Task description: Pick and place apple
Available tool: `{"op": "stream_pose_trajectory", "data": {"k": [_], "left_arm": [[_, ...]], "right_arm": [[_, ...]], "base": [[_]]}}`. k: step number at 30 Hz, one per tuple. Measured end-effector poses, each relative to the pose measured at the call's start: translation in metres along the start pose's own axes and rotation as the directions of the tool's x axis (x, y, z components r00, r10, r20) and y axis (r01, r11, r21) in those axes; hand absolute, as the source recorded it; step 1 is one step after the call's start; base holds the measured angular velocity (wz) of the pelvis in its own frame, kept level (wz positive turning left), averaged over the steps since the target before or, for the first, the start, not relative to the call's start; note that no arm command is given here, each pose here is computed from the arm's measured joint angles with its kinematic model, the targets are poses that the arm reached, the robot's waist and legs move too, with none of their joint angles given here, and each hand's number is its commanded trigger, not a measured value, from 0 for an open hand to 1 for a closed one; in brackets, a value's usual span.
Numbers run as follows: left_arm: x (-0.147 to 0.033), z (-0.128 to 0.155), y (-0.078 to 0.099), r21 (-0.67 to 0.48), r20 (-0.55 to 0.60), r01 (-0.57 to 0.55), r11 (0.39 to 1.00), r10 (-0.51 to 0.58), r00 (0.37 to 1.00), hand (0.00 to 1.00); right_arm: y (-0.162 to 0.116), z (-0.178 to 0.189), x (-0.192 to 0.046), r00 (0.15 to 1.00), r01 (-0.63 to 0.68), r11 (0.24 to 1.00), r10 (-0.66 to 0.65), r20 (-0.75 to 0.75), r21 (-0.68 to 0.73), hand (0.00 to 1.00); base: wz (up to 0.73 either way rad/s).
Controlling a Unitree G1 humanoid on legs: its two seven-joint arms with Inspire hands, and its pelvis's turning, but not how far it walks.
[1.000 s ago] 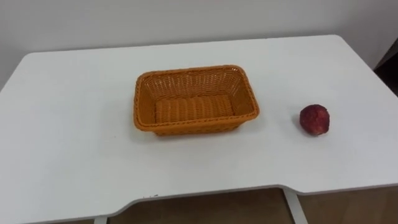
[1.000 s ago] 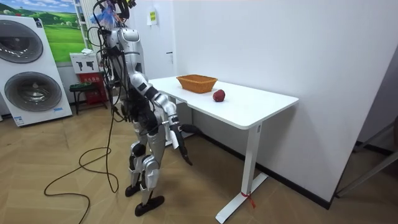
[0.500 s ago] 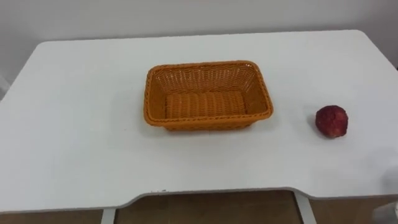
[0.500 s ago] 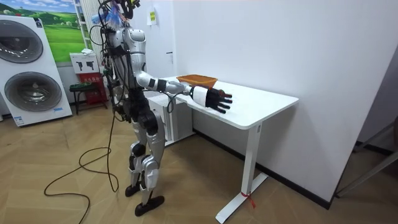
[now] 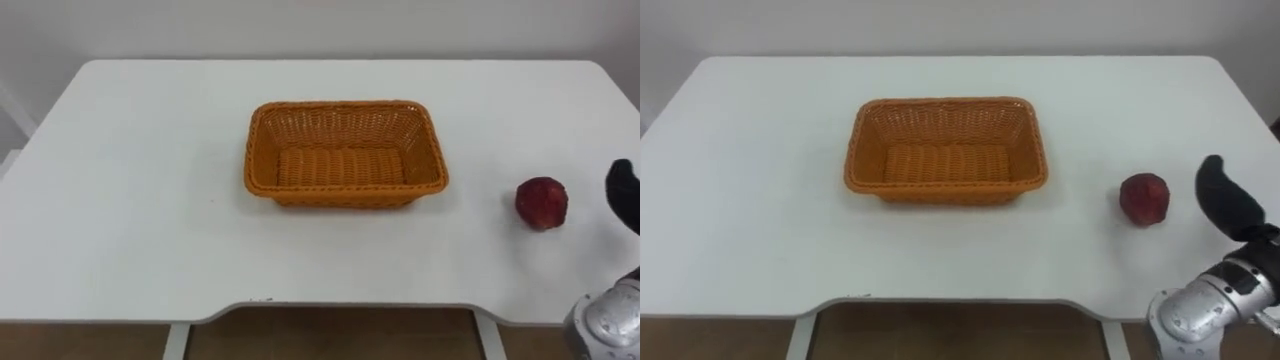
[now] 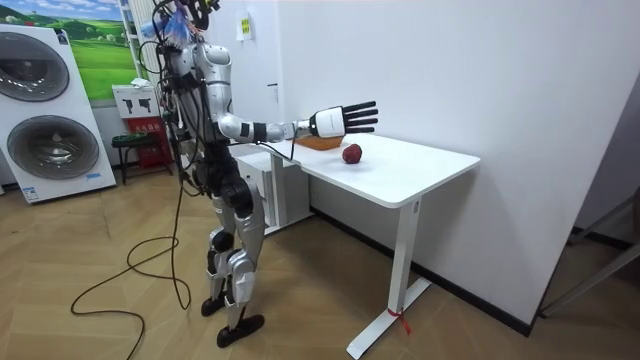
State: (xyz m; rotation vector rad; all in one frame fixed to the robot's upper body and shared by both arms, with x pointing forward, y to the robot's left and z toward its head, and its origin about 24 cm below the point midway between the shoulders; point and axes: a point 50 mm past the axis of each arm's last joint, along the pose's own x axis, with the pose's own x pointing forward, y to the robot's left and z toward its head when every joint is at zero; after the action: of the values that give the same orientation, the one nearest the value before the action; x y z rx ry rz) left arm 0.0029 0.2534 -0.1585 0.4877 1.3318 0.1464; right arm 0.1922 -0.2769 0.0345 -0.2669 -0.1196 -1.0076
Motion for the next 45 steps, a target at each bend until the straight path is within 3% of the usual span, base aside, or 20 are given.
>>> {"op": "stream_pose_trajectory", "data": {"k": [7, 27, 32, 45], "left_arm": [[0.001, 0.001, 0.004, 0.033, 0.010, 0.017, 0.999, -0.018, 1.000, 0.00], [0.000, 0.012, 0.006, 0.041, 0.062, 0.036, 0.999, -0.038, 0.997, 0.00], [0.001, 0.013, 0.007, 0.042, 0.064, 0.034, 0.999, -0.036, 0.997, 0.00], [0.001, 0.010, 0.007, 0.044, 0.037, 0.069, 0.997, -0.071, 0.997, 0.00]], "right_arm": [[0.007, -0.016, -0.004, 0.987, -0.153, 0.987, 0.151, -0.063, -0.042, 0.00], [0.014, -0.009, 0.004, 0.960, -0.278, 0.960, 0.277, -0.044, -0.033, 0.00], [0.015, -0.015, 0.003, 0.950, -0.302, 0.953, 0.300, -0.090, -0.008, 0.00], [0.014, -0.058, 0.002, 0.873, -0.433, 0.895, 0.386, -0.299, -0.108, 0.00]], "base": [[0.00], [0.00], [0.03], [0.00]]}}
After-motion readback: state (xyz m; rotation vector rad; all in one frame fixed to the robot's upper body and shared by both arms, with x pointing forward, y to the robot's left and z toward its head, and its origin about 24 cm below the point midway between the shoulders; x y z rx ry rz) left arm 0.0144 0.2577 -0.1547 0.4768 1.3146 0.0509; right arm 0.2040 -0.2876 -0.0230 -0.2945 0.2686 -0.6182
